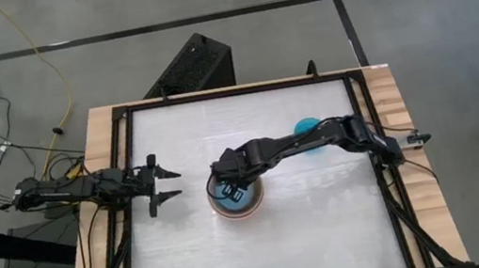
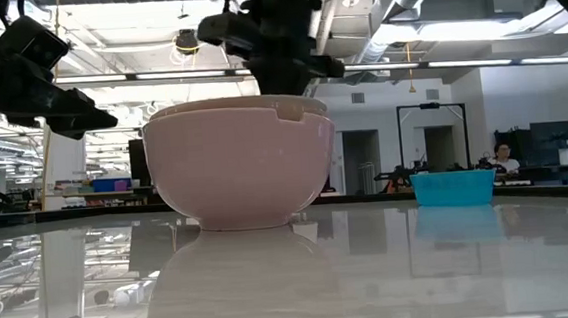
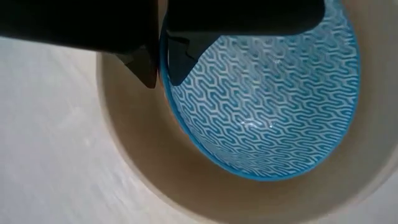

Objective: Nest bowls inside each other by size order
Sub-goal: Stack the blue bowl on top of the gray bowl

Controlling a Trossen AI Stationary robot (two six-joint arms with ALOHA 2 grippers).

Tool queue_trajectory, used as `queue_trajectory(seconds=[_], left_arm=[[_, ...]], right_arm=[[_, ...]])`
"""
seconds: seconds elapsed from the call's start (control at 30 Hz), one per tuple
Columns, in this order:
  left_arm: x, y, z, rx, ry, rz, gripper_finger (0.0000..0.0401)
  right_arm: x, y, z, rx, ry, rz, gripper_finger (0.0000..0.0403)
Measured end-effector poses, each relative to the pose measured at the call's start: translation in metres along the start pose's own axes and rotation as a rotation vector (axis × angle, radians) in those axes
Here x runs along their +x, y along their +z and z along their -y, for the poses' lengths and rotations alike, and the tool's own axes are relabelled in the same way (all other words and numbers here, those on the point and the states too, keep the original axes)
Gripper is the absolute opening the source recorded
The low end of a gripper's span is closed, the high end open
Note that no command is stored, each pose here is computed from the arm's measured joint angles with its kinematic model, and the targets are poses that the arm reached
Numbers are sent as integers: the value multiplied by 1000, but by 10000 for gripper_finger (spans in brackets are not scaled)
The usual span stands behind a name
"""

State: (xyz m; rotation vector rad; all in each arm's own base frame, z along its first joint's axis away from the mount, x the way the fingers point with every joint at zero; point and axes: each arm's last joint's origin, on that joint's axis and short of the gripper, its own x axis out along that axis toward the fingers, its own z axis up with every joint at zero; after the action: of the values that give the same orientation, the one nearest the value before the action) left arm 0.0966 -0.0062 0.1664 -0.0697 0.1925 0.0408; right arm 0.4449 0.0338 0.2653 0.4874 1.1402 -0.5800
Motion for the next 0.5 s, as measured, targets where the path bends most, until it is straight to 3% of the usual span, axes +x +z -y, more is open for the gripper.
queue_trajectory(seconds=[0.5], left_arm=[[0,0,0,-44,2,3,238]], right_arm=[[9,0,-1,11,-5,51,0]])
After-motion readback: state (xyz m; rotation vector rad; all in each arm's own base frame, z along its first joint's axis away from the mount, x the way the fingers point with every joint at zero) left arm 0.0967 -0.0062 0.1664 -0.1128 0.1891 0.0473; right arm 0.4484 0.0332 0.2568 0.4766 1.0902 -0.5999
